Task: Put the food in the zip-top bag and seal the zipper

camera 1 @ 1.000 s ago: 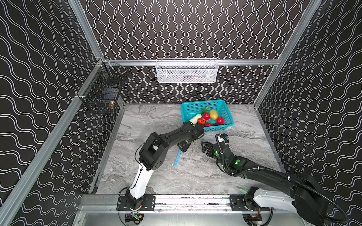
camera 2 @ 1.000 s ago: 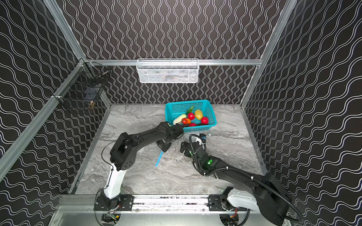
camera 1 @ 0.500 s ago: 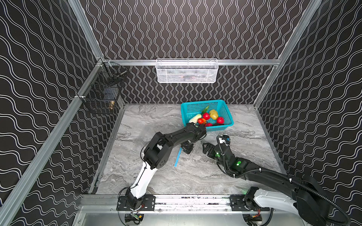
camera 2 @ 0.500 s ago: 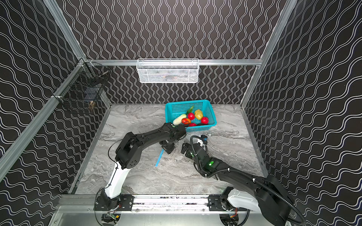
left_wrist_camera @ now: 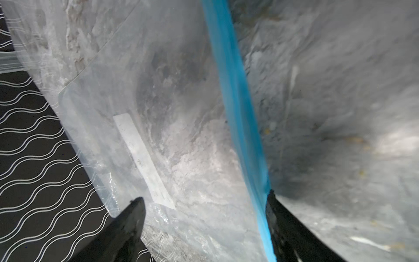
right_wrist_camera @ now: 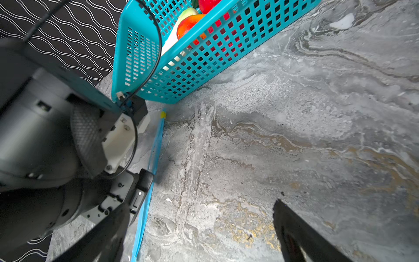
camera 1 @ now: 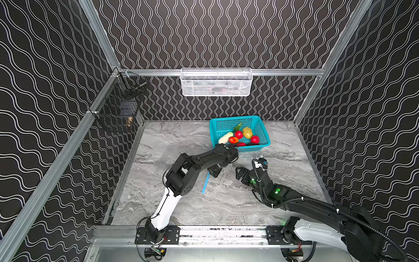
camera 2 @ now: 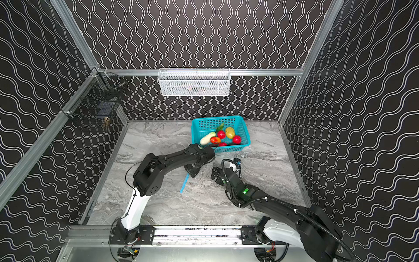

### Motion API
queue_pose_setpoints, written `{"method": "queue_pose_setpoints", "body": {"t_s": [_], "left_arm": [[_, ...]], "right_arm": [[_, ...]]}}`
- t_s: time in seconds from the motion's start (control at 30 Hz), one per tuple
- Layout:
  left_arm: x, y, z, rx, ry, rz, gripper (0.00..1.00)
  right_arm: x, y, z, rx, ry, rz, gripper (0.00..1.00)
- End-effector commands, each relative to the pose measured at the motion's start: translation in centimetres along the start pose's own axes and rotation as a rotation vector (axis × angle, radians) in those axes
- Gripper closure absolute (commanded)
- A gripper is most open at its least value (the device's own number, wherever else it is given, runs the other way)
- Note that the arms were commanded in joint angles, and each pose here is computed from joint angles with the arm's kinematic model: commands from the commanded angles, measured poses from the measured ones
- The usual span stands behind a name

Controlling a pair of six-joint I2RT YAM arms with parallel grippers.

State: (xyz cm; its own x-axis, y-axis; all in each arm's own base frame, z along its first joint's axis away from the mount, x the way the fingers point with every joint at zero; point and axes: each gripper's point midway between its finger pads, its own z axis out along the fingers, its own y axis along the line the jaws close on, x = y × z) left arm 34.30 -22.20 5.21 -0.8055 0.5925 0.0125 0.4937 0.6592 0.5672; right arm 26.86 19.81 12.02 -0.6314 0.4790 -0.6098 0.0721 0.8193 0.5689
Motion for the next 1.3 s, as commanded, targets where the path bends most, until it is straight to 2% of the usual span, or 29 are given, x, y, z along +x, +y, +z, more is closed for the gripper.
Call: {"method": "queue_pose_setpoints", "body": {"t_s": [0.0,0.4,0.57,0.63,0.7,0.8,1.13,1.27], "left_arm": [[-0.7,1.0,-0.5,-0.036,-0.043,-0.044,0.17],[-0.9,1.3,0.7,-0.099,-0.068,-0.041,0.22],[-0.7,1.0,1.2,-0.103,-0.061,-0.032,0.31],[-0.7,1.1,1.4,-0.103,-0.066,-0.041,0.41],[-0.7,1.1,1.6,-0.081,-0.083,-0.05,0.67],[-0.7,1.5,2.1,-0.082,-0.085,-0.064,1.0],[-0.2,2.5,3.9,-0.187,-0.043,-0.056,1.0],[0.1,3.9,3.7,-0.269,-0.012,-0.06,1.0]], "right_arm": [[-0.5,0.7,-0.1,-0.031,-0.018,0.011,0.01],[-0.6,0.3,-0.6,-0.036,-0.029,0.009,0.01],[-0.6,0.5,-0.8,-0.055,-0.035,0.006,0.01],[-0.6,0.6,-0.8,-0.062,-0.036,0.002,0.01],[-0.7,0.8,-0.8,-0.069,-0.036,-0.003,0.01],[-0.8,1.0,-0.9,-0.078,-0.04,-0.008,0.01],[-0.9,1.4,-1.1,-0.099,-0.04,-0.014,0.01],[-0.8,2.4,-1.0,-0.14,-0.025,-0.026,0.01]]}}
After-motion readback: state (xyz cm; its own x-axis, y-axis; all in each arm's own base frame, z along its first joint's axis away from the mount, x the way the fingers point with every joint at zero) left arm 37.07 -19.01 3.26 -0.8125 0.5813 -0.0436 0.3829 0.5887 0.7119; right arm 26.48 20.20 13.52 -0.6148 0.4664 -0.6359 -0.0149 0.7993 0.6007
